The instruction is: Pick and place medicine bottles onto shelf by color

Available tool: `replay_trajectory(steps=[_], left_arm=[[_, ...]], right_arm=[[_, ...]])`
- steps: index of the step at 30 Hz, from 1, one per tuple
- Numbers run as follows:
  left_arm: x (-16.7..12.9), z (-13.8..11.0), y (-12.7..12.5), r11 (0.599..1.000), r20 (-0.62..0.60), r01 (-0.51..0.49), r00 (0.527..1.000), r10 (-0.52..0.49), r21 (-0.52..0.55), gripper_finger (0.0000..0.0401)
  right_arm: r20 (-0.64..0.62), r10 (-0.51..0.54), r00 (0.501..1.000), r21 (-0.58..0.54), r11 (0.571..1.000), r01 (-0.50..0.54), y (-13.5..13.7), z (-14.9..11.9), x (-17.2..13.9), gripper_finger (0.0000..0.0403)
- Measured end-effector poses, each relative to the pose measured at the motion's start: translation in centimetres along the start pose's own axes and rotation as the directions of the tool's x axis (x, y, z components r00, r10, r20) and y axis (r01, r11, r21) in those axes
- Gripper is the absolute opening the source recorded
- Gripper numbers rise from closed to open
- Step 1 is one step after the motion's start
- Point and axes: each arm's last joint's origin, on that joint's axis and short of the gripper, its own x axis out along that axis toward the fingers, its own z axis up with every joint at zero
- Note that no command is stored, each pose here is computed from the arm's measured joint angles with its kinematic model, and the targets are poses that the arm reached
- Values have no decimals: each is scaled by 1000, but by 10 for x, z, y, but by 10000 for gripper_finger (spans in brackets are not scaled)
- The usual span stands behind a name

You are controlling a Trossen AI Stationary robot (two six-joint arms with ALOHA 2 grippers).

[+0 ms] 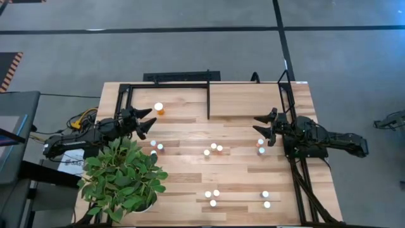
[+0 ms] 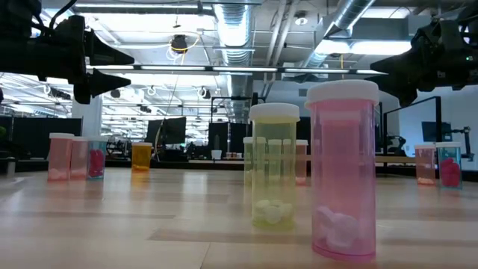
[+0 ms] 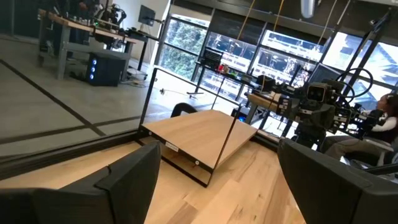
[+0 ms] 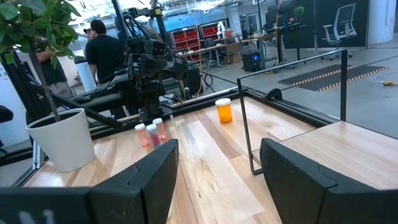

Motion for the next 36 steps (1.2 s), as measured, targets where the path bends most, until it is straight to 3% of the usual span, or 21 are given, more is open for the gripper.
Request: replay_trajectory(steps=[16, 21, 24, 27, 32, 36], left_arm=[[0, 0, 0, 1000, 0, 0, 1000, 0, 0, 312], [0, 0, 0, 1000, 1, 0, 1000, 0, 0, 312], [0, 0, 0, 1000, 0, 0, 1000, 0, 0, 312], [0, 0, 0, 1000, 0, 0, 1000, 0, 0, 312], [0, 0, 0, 1000, 1, 0, 1000, 0, 0, 312], [0, 0, 0, 1000, 0, 0, 1000, 0, 0, 312]], right_arm=[[-5, 23, 1000, 4, 1000, -23, 1, 0, 0, 249], [-6, 30, 1000, 91, 995, -29, 1, 0, 0, 249], [0, 30, 1000, 33, 999, -30, 1, 0, 0, 249], [78, 43, 996, -35, 999, -41, 3, 8, 0, 249], [277, 58, 959, -29, 998, -53, 6, 27, -4, 249], [321, 39, 946, -19, 999, -35, 6, 31, -5, 249]])
